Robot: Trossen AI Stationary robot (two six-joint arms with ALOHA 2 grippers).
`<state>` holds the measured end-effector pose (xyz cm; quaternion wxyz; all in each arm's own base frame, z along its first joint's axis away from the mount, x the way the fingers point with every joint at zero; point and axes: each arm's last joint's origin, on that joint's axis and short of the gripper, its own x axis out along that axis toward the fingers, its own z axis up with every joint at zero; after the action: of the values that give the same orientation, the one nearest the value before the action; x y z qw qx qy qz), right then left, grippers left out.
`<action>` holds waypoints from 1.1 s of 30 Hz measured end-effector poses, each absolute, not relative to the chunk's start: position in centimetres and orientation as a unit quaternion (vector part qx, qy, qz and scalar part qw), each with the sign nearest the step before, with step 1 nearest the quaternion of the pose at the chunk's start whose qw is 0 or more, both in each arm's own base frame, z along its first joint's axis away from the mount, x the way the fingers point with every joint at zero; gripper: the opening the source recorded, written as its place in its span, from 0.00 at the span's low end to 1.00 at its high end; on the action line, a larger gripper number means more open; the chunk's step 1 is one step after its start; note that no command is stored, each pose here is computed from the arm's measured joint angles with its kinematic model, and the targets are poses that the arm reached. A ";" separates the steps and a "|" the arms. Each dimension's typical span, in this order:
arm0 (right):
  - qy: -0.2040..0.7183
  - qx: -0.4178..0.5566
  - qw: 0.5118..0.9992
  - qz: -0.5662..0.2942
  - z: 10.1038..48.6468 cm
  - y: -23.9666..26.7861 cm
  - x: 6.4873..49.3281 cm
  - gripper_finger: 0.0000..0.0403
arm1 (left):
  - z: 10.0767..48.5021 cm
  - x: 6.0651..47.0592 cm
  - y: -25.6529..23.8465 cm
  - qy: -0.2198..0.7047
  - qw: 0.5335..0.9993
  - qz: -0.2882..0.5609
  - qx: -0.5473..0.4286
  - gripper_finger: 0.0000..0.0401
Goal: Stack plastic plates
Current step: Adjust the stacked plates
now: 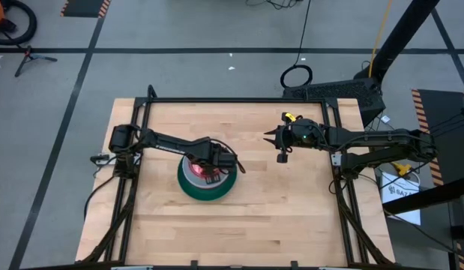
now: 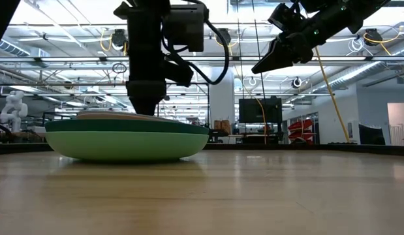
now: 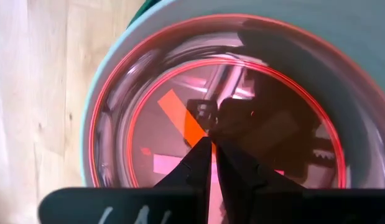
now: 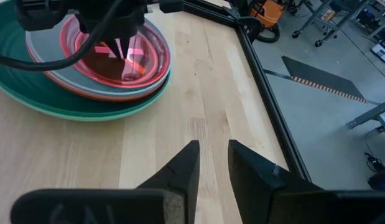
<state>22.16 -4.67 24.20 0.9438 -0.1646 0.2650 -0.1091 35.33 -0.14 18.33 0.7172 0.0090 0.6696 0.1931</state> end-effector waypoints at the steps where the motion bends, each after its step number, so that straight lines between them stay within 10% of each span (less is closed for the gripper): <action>1: 0.265 -0.165 0.944 -0.109 24.2 -4.7 22.2 0.19 | 18.3 35.3 -0.1 0.672 0.715 0.194 0.009 0.08; 17: 0.260 -0.148 0.947 -0.114 24.3 -4.7 22.2 0.19 | 22.9 32.9 -2.7 0.645 0.740 0.176 0.069 0.08; 26: 0.257 -0.143 0.949 -0.116 24.3 -4.7 22.2 0.19 | 26.3 32.5 -9.5 0.540 0.839 -0.025 0.064 0.08; 33: 0.217 -0.046 0.975 0.017 24.3 -3.4 22.9 0.19 | 25.3 31.3 -14.6 0.551 0.827 -0.092 0.065 0.08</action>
<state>22.94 -3.35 24.32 0.9749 -0.0457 0.2171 0.0168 31.26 -14.57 25.28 0.8272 0.0646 0.5506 -0.0919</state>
